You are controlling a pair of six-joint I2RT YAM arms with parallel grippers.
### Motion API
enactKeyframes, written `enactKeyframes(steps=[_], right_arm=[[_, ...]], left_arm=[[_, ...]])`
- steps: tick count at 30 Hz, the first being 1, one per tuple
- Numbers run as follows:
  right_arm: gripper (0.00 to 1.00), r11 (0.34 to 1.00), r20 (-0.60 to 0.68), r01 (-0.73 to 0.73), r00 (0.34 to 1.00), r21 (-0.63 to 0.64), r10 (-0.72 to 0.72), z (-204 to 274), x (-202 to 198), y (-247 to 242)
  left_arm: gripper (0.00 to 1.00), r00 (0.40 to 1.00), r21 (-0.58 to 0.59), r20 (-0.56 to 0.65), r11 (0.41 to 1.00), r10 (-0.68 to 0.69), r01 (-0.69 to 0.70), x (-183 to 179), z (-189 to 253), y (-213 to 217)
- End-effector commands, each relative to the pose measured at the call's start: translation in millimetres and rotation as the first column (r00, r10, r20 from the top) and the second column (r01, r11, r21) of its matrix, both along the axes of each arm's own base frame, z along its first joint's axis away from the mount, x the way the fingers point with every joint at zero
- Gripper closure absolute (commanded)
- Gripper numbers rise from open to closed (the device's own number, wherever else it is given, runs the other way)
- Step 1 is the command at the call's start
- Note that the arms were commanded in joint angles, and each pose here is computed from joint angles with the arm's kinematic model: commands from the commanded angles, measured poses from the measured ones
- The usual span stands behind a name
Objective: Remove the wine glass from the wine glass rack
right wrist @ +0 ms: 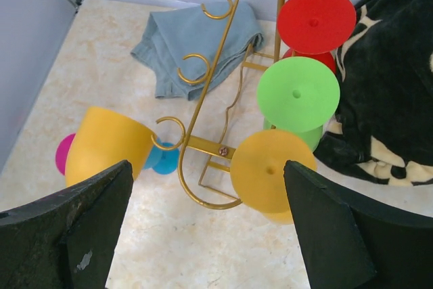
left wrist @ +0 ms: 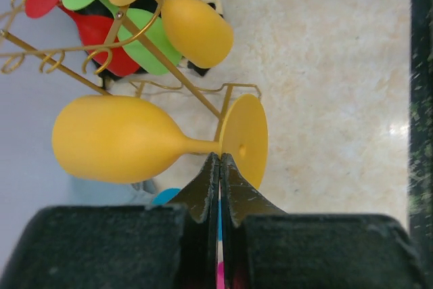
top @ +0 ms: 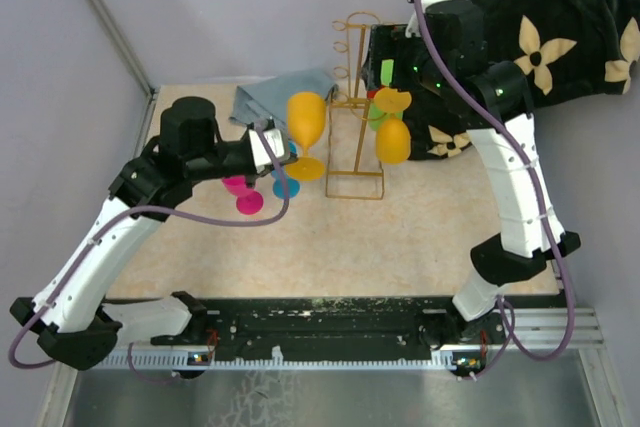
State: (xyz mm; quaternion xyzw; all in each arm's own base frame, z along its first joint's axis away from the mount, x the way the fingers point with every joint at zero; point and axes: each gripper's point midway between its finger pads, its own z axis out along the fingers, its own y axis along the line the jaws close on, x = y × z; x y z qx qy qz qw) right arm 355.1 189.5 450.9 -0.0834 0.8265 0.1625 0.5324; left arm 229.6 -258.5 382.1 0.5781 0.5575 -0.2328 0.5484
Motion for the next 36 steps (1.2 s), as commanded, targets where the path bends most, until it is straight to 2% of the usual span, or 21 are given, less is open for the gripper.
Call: enactKeyframes(steps=[1, 7, 15, 23, 28, 32, 36], right_arm=[[0.07, 0.996, 0.038, -0.066, 0.997, 0.066, 0.063, 25.1, -25.2, -1.1], [0.07, 0.992, 0.011, -0.105, 0.994, 0.067, 0.105, 20.6, -34.9, 1.7], [0.07, 0.981, -0.027, -0.178, 0.983, 0.078, 0.180, 14.4, -46.7, 10.3], [0.07, 0.965, -0.097, -0.248, 0.962, 0.082, 0.256, -0.8, -62.9, 15.9], [0.08, 0.942, -0.144, -0.317, 0.933, 0.114, 0.331, -10.5, -77.2, 24.6], [0.09, 0.920, -0.170, -0.367, 0.906, 0.138, 0.387, -13.3, -90.8, 29.2], [0.10, 0.901, -0.203, -0.402, 0.880, 0.163, 0.429, -20.0, -103.6, 32.1]], left_arm=[[1.00, 0.958, 0.101, 0.280, 0.994, -0.059, 0.031, -5.3, 6.1, 1.6], [1.00, 0.870, 0.226, 0.457, 0.970, -0.186, 0.089, -19.8, -12.0, -5.8], [1.00, 0.747, 0.370, 0.546, 0.909, -0.379, 0.191, -45.4, -44.5, -13.7], [1.00, 0.665, 0.422, 0.576, 0.869, -0.476, 0.257, -60.8, -59.0, -20.5], [1.00, 0.558, 0.460, 0.633, 0.840, -0.537, 0.286, -69.9, -71.1, -20.8], [1.00, 0.490, 0.454, 0.685, 0.842, -0.539, 0.291, -74.1, -78.3, -22.6], [1.00, 0.469, 0.446, 0.699, 0.842, -0.539, 0.303, -74.8, -82.2, -27.3]])
